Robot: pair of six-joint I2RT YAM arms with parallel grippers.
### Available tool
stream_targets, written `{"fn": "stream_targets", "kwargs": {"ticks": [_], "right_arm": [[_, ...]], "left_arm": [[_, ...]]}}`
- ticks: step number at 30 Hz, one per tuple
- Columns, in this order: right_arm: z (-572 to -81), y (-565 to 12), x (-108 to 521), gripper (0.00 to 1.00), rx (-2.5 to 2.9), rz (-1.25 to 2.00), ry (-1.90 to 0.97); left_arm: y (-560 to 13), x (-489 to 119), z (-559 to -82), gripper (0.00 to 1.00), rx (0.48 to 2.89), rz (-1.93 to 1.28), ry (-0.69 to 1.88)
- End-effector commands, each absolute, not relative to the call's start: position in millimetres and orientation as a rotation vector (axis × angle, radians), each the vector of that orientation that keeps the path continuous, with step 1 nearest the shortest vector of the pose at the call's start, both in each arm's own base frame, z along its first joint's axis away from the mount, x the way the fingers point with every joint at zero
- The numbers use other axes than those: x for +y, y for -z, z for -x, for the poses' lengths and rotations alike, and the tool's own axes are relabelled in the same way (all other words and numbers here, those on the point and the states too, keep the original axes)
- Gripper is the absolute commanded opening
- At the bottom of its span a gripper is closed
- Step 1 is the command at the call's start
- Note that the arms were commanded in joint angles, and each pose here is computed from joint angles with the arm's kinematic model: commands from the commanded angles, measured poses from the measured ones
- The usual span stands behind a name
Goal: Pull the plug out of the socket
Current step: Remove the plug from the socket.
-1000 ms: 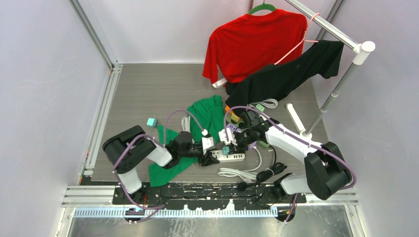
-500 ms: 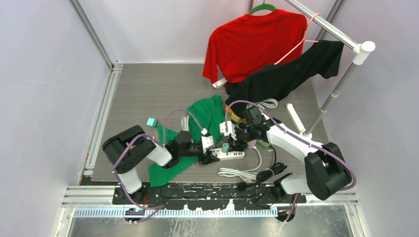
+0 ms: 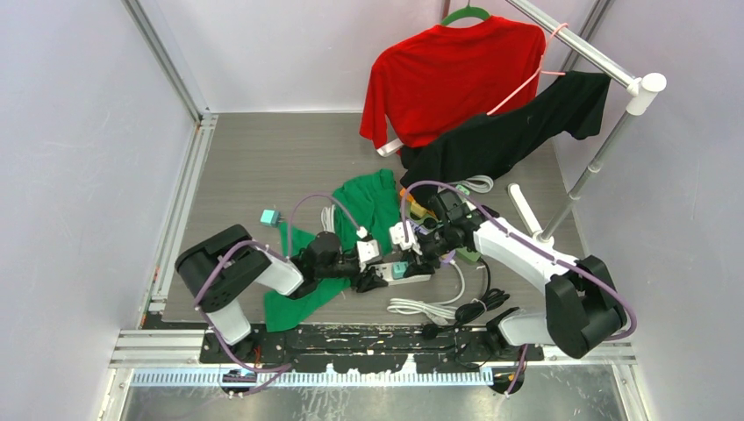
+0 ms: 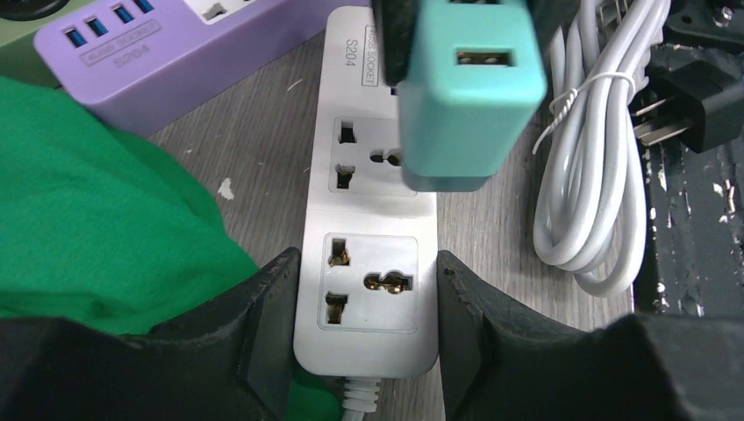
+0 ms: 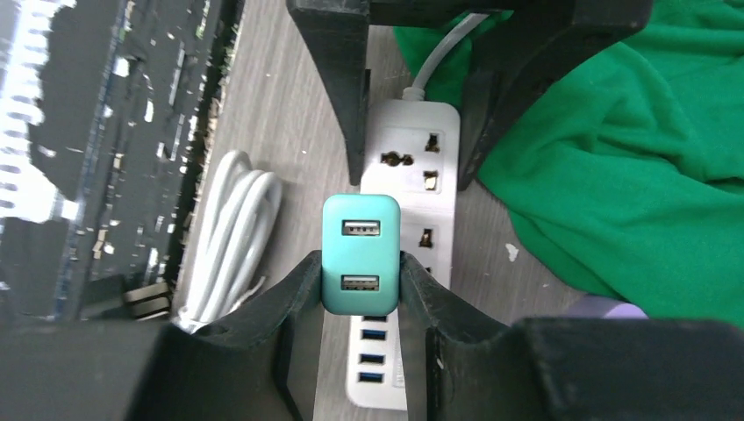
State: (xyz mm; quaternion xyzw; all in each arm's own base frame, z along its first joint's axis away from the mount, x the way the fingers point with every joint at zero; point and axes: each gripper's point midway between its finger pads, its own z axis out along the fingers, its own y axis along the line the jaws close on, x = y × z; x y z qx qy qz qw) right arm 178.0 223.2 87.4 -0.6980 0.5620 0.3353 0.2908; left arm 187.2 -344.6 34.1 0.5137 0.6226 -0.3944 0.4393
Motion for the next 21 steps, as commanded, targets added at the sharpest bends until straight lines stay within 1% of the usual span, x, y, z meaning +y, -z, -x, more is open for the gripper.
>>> {"fn": "stream_targets", "kwargs": {"ticks": [1,4,6,8,12,16,21], "right_arm": [[-177,-124,224,0.01,1.536,1.775,-0.977],[-172,-134,210,0.01,1.573,1.746,-1.030],[-163,-136,205,0.01,1.561,1.760,-1.075],[-156,-138,203,0.01,1.556,1.772,-1.121],[-154,-143,203,0.01,1.588,1.771,-1.175],[-151,-145,203,0.02,1.609,1.764,-1.211],[-148,-146,203,0.05,1.610,1.754,-1.229]], "left_arm": [[-54,-337,-199,0.39,1.590,-1.189,0.924],[-71,-334,-198,0.54,1.577,-1.158,0.930],[-82,-332,-195,0.60,1.566,-1.143,0.943],[-94,-331,-190,0.64,1.551,-1.130,0.968],[-119,-326,-177,0.70,1.558,-1.094,1.042],[-144,-327,-163,0.72,1.625,-1.001,1.177],[-170,-335,-154,0.75,1.641,-0.851,1.360]]}}
